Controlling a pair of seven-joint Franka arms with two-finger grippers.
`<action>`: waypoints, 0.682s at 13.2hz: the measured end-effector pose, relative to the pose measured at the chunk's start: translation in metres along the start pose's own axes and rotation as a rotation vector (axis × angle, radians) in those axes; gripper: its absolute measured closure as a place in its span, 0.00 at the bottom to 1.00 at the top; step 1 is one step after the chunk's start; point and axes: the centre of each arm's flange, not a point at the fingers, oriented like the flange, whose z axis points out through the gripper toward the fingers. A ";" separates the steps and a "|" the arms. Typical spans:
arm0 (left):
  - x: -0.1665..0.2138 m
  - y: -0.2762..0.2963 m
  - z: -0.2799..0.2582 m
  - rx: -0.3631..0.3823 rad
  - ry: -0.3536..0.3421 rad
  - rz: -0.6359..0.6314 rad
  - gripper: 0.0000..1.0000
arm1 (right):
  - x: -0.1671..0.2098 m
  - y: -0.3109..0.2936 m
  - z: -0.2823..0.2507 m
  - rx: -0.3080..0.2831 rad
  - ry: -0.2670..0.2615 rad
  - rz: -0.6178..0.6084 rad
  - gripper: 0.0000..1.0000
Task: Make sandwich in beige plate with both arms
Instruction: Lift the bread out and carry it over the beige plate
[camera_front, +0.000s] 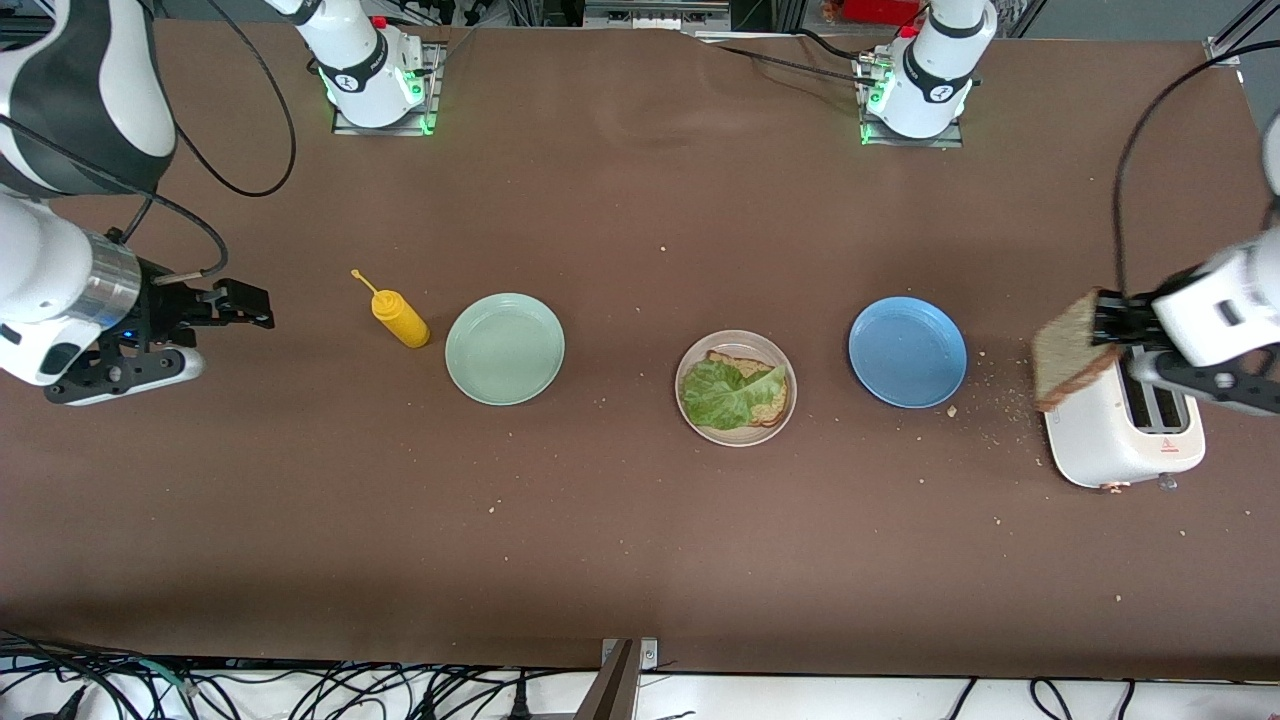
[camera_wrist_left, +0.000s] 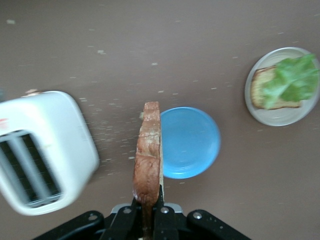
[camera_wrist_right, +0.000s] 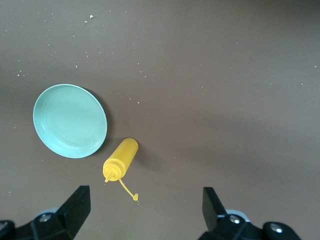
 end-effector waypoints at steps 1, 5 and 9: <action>0.008 0.020 0.010 -0.059 -0.010 -0.024 0.91 | -0.004 0.001 -0.001 -0.005 0.000 -0.002 0.00; 0.036 0.070 0.056 -0.362 -0.087 -0.131 0.91 | -0.014 -0.008 0.006 -0.017 0.014 -0.011 0.00; 0.073 0.081 0.111 -0.719 -0.125 -0.192 0.91 | -0.015 -0.008 0.008 -0.018 0.014 -0.008 0.00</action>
